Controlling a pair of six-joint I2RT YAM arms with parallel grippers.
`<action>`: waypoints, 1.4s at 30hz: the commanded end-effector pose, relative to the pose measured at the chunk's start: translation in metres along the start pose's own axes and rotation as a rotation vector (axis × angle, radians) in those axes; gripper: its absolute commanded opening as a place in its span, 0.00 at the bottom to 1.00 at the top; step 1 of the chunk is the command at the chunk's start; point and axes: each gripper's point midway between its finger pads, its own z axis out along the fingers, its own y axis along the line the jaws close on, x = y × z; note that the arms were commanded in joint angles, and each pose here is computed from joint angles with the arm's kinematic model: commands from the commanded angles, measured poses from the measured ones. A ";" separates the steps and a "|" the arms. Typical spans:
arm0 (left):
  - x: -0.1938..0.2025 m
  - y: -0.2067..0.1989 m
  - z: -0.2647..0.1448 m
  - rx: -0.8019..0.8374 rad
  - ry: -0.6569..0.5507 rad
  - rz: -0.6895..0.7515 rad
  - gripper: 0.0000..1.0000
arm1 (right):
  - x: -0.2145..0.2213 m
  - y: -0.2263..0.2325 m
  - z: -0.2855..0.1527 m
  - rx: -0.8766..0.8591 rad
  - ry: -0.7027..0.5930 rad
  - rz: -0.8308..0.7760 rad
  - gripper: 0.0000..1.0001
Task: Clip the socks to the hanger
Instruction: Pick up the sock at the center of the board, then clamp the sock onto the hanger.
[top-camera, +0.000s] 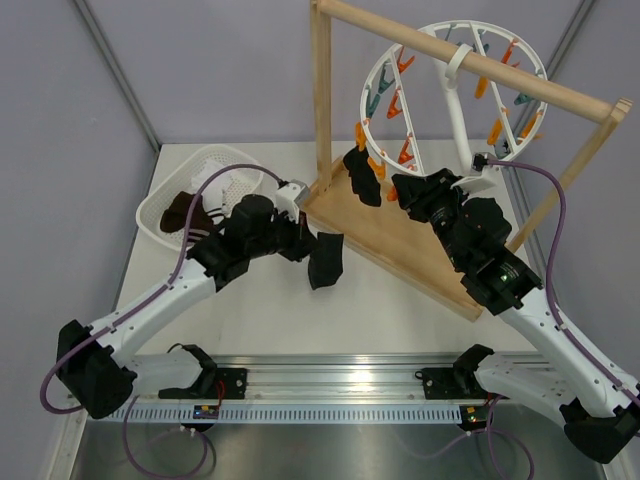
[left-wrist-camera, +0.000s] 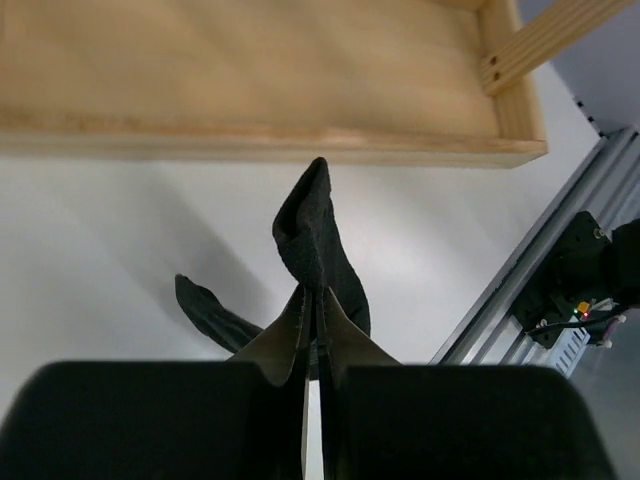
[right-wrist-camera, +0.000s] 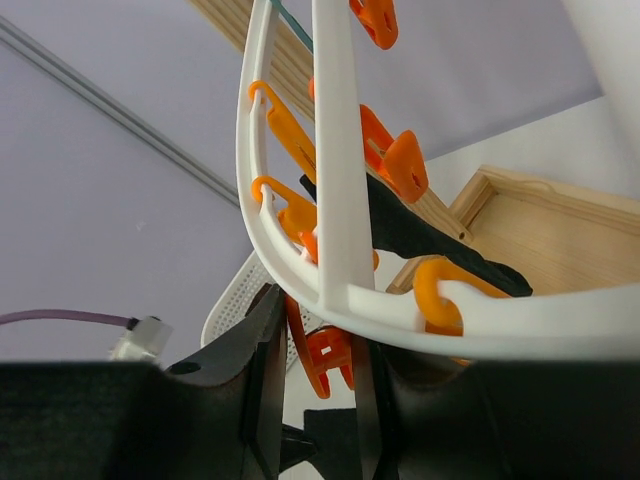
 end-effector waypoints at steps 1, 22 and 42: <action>-0.048 -0.041 -0.012 0.156 -0.092 0.276 0.01 | 0.012 0.004 -0.003 -0.034 0.063 -0.052 0.00; -0.110 -0.137 -0.001 0.374 -0.122 0.769 0.01 | 0.014 0.046 -0.007 -0.224 0.159 -0.164 0.00; -0.138 -0.155 -0.007 0.397 -0.216 0.839 0.01 | 0.023 0.041 -0.007 -0.222 0.188 -0.188 0.00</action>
